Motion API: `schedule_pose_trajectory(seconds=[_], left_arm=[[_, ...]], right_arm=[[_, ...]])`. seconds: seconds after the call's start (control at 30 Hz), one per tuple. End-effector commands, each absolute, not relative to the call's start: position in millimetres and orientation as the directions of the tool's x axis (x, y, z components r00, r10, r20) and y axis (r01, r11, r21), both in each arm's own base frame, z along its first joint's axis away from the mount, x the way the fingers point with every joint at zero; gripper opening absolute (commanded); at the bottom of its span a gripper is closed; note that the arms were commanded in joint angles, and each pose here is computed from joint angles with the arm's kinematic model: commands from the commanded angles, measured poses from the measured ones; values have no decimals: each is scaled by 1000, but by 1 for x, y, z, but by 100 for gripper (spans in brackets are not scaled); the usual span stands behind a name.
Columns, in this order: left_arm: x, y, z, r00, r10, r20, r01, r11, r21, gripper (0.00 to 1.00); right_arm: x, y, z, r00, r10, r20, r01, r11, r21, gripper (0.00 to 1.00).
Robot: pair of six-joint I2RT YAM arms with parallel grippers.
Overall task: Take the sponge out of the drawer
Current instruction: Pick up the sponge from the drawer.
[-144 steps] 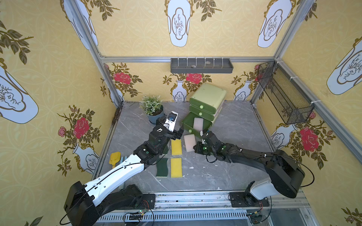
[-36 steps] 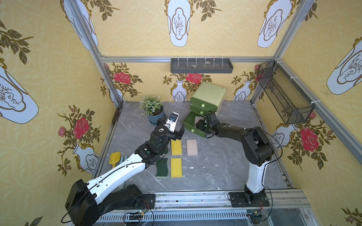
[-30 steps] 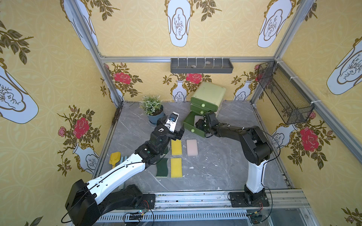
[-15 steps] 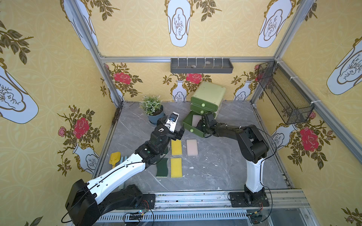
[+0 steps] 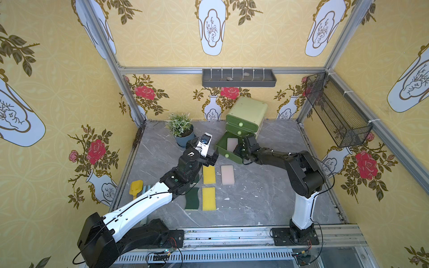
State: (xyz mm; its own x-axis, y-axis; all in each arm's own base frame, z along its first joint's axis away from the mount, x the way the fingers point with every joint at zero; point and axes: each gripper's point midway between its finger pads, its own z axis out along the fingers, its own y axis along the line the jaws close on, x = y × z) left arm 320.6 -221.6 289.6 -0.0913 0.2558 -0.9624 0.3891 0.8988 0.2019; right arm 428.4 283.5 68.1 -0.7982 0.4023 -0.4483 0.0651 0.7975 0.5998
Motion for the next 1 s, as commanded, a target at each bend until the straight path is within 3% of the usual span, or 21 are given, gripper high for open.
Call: schedule_pose_trajectory(seconds=[0.0,0.27,0.37,0.43,0.6,0.97], left_arm=[[322,-222,294,-73,242,-968,385,902,196,100],[321,-222,294,-72,240,-968,384,902,195,100],[322,-222,294,-72,242,-968,384,902,197,100],[322,-222,294,-72,242,-968,384,902,197,100],[322,-222,294,-72,242,-968,384,902,197,100],[322,-222,294,-72,243,-967,384,902,198,100]], right_arm=[[434,289,88,-772,429,-469,35,766,642,0],[435,285,98,-754,436,-491,27,768,640,1],[435,282,91,-755,432,-494,44,785,618,43],[436,279,84,-757,429,-493,60,797,601,53],[439,276,72,-759,423,-495,87,819,567,58],[445,278,49,-774,420,-474,115,829,547,56]])
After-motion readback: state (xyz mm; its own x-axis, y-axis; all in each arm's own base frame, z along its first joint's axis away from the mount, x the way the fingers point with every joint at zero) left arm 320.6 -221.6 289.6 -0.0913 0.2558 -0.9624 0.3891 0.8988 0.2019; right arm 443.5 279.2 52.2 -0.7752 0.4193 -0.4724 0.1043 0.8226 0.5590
